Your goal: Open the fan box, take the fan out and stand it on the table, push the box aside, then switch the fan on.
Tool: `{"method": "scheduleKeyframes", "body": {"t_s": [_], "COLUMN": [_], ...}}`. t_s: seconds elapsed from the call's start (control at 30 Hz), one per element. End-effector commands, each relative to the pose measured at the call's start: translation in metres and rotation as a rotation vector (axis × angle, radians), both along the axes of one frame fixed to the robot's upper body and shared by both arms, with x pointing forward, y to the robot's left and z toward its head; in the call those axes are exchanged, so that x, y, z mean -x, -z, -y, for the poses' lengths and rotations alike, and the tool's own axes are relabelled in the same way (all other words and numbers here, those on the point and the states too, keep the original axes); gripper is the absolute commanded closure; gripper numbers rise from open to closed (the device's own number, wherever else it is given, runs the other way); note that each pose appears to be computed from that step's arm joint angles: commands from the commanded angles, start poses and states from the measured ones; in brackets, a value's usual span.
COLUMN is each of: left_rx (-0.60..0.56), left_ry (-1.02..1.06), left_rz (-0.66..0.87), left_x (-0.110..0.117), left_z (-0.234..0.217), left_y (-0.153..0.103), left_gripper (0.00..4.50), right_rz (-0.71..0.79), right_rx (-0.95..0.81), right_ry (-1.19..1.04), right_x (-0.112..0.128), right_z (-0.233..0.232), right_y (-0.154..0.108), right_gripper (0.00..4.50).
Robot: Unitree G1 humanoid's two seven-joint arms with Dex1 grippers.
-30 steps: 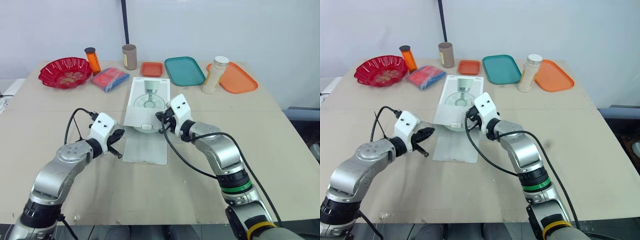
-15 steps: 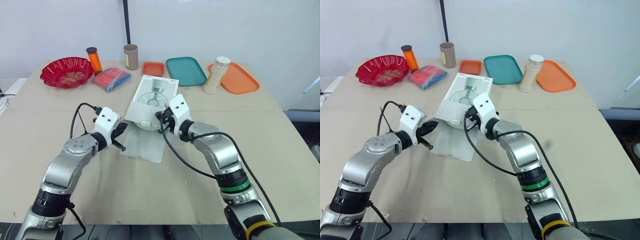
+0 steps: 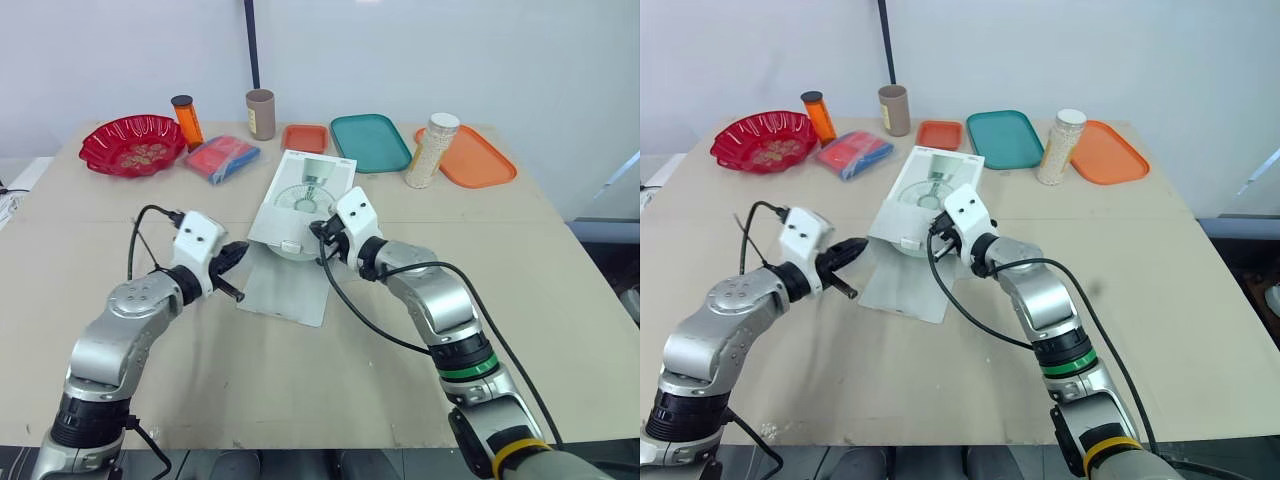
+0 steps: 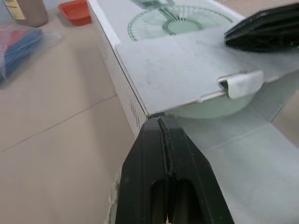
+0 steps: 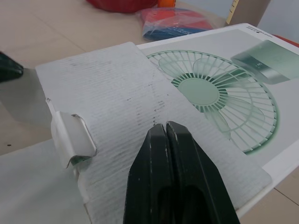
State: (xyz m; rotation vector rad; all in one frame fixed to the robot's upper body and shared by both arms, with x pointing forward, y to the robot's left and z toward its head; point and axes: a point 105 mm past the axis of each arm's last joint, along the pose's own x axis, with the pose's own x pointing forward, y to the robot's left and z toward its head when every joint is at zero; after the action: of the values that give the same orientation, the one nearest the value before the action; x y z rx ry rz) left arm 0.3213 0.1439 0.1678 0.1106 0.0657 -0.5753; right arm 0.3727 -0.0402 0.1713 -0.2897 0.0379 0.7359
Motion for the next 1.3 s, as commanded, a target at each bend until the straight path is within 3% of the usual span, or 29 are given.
{"method": "scheduleKeyframes", "body": {"t_s": [0.03,0.17,0.4,0.53,0.67,0.83,1.2,1.3], "left_rx": [0.084,0.127,0.188,0.162,0.254,0.245,0.526,0.563], "left_ry": [0.080,0.146,0.162,0.047,-0.001,-0.032,-0.034,-0.051], "left_rz": [-0.046,-0.167,-0.282,-0.287,-0.288,-0.273,-0.358,-0.367], "left_x": [0.024,0.048,0.061,0.049,0.047,0.034,0.022,0.020], "left_z": [0.008,0.020,0.036,0.033,0.033,0.044,0.054,0.050], "left_y": [-0.004,0.011,0.022,0.035,0.031,0.032,0.032,0.033], "left_gripper": [4.50,4.50,4.50,4.50,4.50,4.50,4.50,3.78], "right_rz": [-0.033,-0.036,-0.040,-0.040,-0.044,-0.039,-0.035,-0.036], "right_rx": [0.040,0.045,0.044,0.049,0.050,0.053,0.058,0.058], "right_ry": [0.014,0.006,0.007,0.008,0.011,0.012,0.009,0.012], "right_x": [0.001,0.002,0.001,0.000,-0.001,-0.002,-0.003,-0.003], "right_z": [0.006,0.005,0.004,0.004,0.003,0.003,0.002,0.003], "right_y": [0.012,0.014,0.015,0.015,0.017,0.015,0.015,0.015], "right_gripper": [4.46,4.46,4.46,4.46,4.46,4.46,4.46,4.50]}}
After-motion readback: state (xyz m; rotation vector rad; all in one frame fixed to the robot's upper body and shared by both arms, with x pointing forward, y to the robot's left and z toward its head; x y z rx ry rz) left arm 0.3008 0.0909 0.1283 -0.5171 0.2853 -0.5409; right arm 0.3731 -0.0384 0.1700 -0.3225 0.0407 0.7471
